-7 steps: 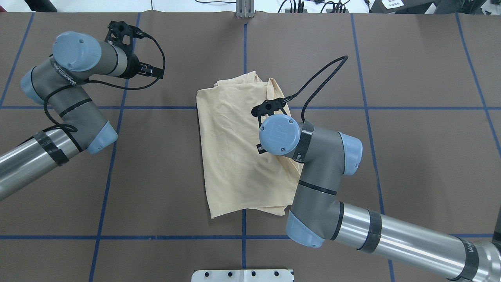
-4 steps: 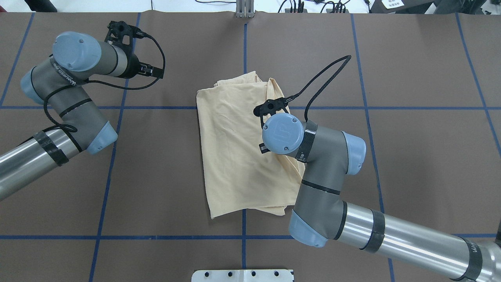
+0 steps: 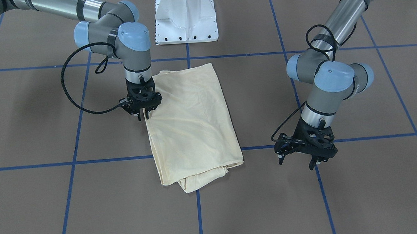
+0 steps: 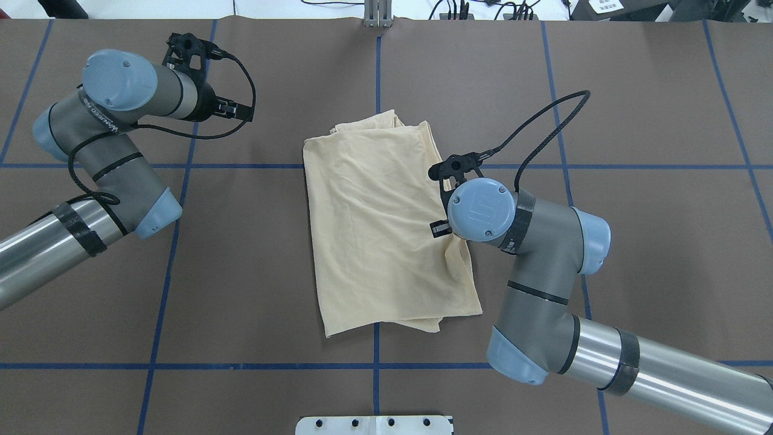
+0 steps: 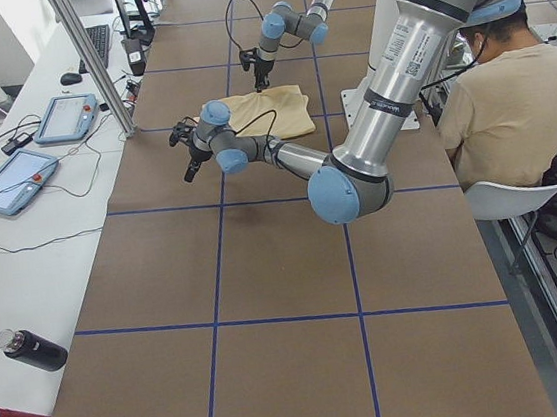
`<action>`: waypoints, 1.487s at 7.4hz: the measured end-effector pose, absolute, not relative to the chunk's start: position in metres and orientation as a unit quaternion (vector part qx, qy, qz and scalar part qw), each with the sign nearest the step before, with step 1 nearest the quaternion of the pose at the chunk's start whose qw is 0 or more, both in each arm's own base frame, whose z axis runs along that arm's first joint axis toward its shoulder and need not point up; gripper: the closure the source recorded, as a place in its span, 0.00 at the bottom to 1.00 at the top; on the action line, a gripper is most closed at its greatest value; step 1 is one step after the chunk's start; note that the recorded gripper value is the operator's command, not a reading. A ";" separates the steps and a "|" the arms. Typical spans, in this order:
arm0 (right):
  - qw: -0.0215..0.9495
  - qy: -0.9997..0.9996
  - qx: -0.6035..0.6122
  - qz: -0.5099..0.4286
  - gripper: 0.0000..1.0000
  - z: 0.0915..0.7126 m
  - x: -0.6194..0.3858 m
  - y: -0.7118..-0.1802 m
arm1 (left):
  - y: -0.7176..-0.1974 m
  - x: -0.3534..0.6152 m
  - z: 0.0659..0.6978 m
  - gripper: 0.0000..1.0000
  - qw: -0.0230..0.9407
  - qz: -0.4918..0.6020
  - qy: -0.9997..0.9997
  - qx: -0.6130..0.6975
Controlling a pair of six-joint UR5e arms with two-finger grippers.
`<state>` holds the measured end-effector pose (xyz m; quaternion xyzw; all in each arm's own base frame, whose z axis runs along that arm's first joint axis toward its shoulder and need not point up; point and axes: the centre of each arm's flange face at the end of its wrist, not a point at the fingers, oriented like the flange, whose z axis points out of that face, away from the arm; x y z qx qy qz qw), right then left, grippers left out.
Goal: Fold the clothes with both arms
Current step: 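Pull the grasped side edge with the right gripper to straighten the shirt, then release the shirt and move both grippers to its edge nearest the robot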
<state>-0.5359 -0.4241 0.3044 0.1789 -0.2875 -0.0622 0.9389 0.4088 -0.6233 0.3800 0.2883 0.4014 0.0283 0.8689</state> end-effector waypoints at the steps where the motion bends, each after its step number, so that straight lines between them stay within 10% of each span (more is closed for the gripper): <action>1: 0.937 -0.294 0.180 -0.047 0.00 0.303 -0.530 -0.430 | -0.620 0.409 0.372 0.00 0.866 0.023 0.410 0.285; 7: 0.883 -0.431 0.188 -0.004 0.00 0.311 -0.421 -0.409 | -0.389 0.468 0.275 0.00 0.815 -0.061 0.564 0.117; 11: 0.879 -0.438 0.187 -0.001 0.00 0.312 -0.399 -0.394 | -0.260 0.549 0.280 0.36 0.836 -0.114 0.536 0.033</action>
